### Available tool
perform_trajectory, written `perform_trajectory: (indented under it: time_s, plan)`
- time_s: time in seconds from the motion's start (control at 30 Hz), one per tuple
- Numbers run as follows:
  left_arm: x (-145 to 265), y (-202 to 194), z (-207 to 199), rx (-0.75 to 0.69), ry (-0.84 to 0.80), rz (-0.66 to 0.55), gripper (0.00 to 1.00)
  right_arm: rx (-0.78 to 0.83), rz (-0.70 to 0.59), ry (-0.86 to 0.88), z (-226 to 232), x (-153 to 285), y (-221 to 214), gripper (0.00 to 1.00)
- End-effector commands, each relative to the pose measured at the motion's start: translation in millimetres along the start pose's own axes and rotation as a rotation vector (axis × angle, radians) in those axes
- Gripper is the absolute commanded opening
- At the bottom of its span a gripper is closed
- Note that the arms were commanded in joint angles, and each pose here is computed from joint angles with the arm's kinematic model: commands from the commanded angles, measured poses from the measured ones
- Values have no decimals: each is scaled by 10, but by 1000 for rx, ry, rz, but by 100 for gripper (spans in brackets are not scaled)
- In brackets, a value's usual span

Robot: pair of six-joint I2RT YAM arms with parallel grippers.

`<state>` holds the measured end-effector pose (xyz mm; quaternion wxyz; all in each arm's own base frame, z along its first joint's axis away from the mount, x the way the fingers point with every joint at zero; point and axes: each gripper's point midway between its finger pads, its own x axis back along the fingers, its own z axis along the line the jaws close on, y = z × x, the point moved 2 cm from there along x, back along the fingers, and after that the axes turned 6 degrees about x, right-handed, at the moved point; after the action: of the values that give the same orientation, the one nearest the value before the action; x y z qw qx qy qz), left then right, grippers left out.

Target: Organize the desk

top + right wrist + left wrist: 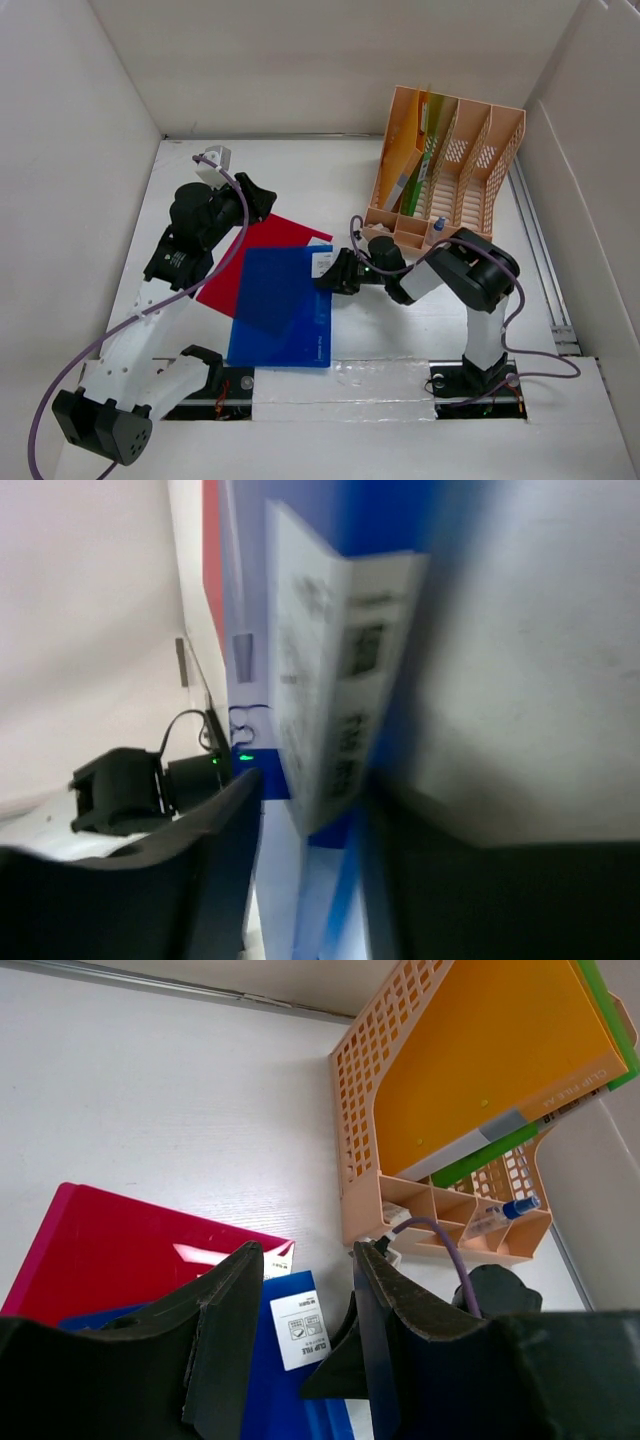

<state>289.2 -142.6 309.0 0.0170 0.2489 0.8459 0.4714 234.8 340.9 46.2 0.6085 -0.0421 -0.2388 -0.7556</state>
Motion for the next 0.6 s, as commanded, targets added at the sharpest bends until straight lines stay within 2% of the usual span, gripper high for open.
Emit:
perform_trajectory:
  time_s: [0.0, 0.03, 0.07, 0.17, 0.37, 0.43, 0.47, 0.5, 0.53, 0.57]
  plan:
    - [-4, 98, -32, -16, -13, -38, 37, -36, 60, -34, -199, -48, -196, 43]
    - [1, 94, -39, -16, -17, -35, 37, -38, 61, -31, -197, -52, -197, 37]
    - [2, 90, -45, -17, -21, -33, 37, -31, 63, -33, -196, -52, -194, 23]
    - [17, 106, -54, -19, -25, -43, 37, 7, 44, -54, -108, -9, -154, 0]
    - [43, 119, -84, -19, -39, -46, 37, 178, -7, -102, 369, 83, -23, 0]
    - [54, 132, -72, -19, -29, -54, 37, 302, -126, -78, 789, 242, 248, 0]
    - [65, 135, -81, -19, -33, -54, 37, 372, -140, -116, 854, 318, 261, 0]
    - [78, 139, -96, -20, -40, -55, 37, 440, -225, -90, 1187, 500, 405, 0]
    - [85, 130, -111, -21, -51, -51, 37, 493, -354, -136, 1388, 630, 647, 0]
    - [96, 147, -124, -21, -56, -59, 37, 566, -391, -173, 1484, 749, 687, 0]
